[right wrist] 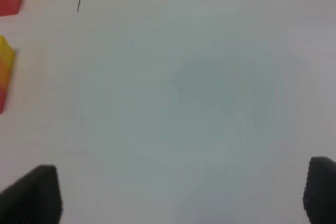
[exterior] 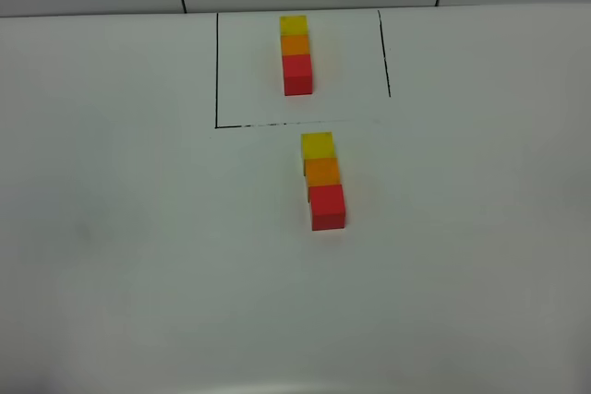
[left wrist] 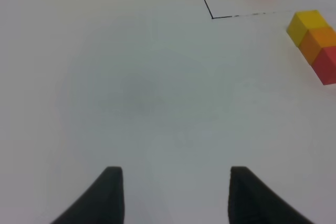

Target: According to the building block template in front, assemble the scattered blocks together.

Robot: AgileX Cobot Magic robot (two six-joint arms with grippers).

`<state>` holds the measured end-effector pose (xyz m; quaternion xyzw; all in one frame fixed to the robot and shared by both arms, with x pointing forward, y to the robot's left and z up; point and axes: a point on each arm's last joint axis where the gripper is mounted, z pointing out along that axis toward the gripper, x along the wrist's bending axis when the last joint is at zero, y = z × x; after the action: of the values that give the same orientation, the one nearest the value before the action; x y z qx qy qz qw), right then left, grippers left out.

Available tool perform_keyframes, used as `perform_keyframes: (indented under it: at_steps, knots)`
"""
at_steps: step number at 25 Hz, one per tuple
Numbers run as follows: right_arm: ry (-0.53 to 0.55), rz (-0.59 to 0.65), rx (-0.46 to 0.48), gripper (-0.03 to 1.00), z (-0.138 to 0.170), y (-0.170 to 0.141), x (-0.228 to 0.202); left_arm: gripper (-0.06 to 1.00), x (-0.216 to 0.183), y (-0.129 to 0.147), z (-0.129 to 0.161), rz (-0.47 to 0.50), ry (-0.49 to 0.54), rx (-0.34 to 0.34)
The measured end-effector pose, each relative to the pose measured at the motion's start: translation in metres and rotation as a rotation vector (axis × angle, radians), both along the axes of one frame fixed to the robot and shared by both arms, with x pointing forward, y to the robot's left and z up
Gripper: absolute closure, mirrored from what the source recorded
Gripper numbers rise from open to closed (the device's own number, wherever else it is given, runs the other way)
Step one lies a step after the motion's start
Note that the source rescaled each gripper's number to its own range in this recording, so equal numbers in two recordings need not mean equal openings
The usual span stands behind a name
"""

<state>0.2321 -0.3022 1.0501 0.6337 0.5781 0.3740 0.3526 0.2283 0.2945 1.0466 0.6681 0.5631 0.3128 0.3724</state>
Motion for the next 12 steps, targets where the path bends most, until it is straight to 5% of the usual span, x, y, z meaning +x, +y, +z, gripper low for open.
perform_keyframes:
  at_steps: [12]
  knots:
    - [-0.001,0.000,-0.001,0.26,0.0000,0.0000,-0.0002,0.91,0.0000,0.0000,0.0000,0.000,0.000,0.000]
